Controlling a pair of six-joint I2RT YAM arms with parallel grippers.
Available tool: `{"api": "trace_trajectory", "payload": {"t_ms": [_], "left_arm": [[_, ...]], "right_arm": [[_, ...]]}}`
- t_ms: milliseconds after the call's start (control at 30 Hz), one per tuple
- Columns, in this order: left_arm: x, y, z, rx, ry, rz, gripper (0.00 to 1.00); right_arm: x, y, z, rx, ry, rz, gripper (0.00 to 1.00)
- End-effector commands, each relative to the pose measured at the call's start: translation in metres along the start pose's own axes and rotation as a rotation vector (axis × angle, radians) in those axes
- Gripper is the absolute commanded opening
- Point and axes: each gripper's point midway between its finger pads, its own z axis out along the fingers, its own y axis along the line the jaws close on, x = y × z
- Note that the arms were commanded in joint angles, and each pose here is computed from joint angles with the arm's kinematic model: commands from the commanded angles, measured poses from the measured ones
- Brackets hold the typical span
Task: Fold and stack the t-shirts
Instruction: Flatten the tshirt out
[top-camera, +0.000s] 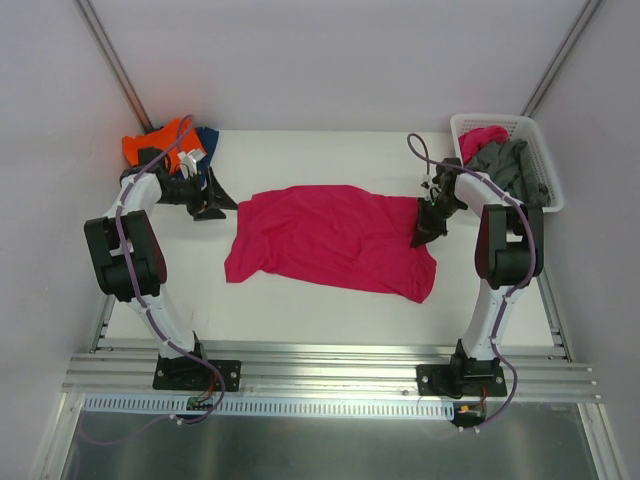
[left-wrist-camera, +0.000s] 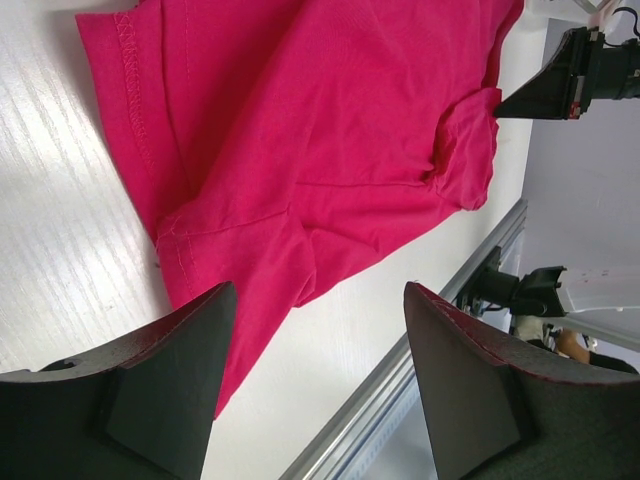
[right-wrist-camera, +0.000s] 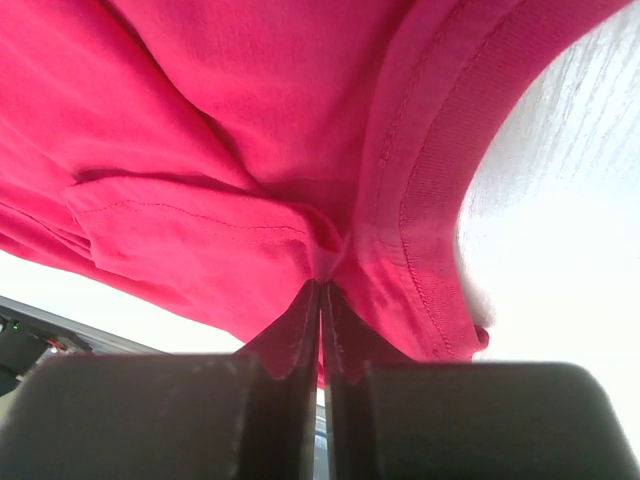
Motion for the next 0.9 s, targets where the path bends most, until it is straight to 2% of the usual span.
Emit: {"api": "trace_trajectory", "payload": {"t_ms": [0,267,467,867], "left_arm": [[0.004,-0.009,-0.004,0.037,0.000,0.002,0.68],[0.004,0.005,0.005,0.038,0.023,-0.033,0.66],[0.011,0.016,0.014,0.056,0.052,-0.085,0.50],[0.012,0.038,0.021,0.046,0.069,-0.154,0.51]], "right_arm": [[0.005,0.007,-0.018,0.002,-0.026,-0.027,0.02],[0.003,0.013,-0.015,-0.009,-0.024,-0.043,0.01],[0.002,0.012,-0.014,0.002,-0.027,-0.042,0.01],[0.000,0.015,-0.014,-0.005,-0.029,-0.042,0.01]]}}
